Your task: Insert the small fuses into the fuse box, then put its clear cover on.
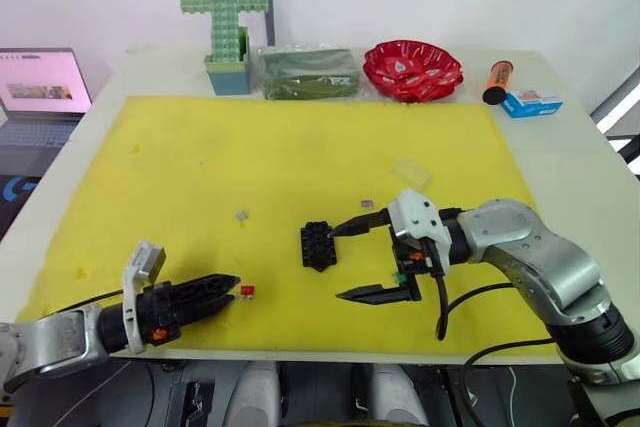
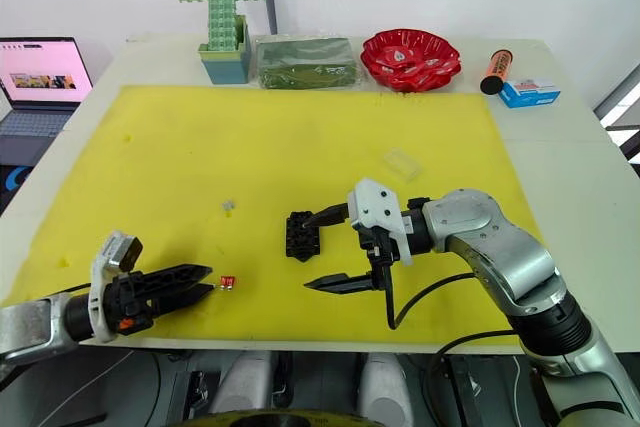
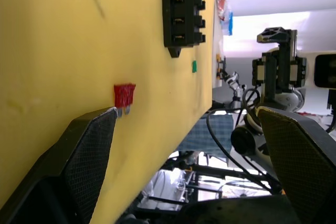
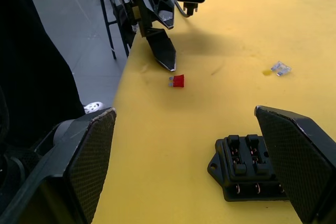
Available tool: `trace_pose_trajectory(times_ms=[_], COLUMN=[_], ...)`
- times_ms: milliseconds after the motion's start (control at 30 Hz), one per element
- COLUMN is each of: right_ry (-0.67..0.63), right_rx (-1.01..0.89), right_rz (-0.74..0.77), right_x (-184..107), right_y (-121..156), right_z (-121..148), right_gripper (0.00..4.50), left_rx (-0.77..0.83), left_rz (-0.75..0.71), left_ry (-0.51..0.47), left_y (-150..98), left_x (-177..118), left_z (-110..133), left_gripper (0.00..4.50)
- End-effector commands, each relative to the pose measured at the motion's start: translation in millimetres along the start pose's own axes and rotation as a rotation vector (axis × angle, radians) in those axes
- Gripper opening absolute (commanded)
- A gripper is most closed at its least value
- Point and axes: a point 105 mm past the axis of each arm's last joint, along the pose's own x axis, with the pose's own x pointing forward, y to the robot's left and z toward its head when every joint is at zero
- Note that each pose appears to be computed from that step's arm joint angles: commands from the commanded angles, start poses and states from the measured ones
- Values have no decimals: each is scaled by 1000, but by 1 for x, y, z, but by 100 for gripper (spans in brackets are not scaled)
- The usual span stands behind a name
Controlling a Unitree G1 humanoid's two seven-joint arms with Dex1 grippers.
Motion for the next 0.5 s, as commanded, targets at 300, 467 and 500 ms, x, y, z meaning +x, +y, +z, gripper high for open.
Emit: trace_pose_trajectory(times_ms=[300, 467, 500], right_ry=[-30, -36, -36], right_rx=[-56, -52, -51], right_rz=[-17, -22, -23], right_x=[-1, -1, -1], right_y=[0, 0, 0], right_z=[16, 18, 18], right_gripper=[448, 448, 448], left_rx=[-15, -30, -32], left_rz=[34, 44, 45], left_ry=[29, 56, 61], left_y=[5, 7, 7], left_x=[10, 9, 8], left_z=[-5, -12, -14], left_gripper=[450, 450, 450])
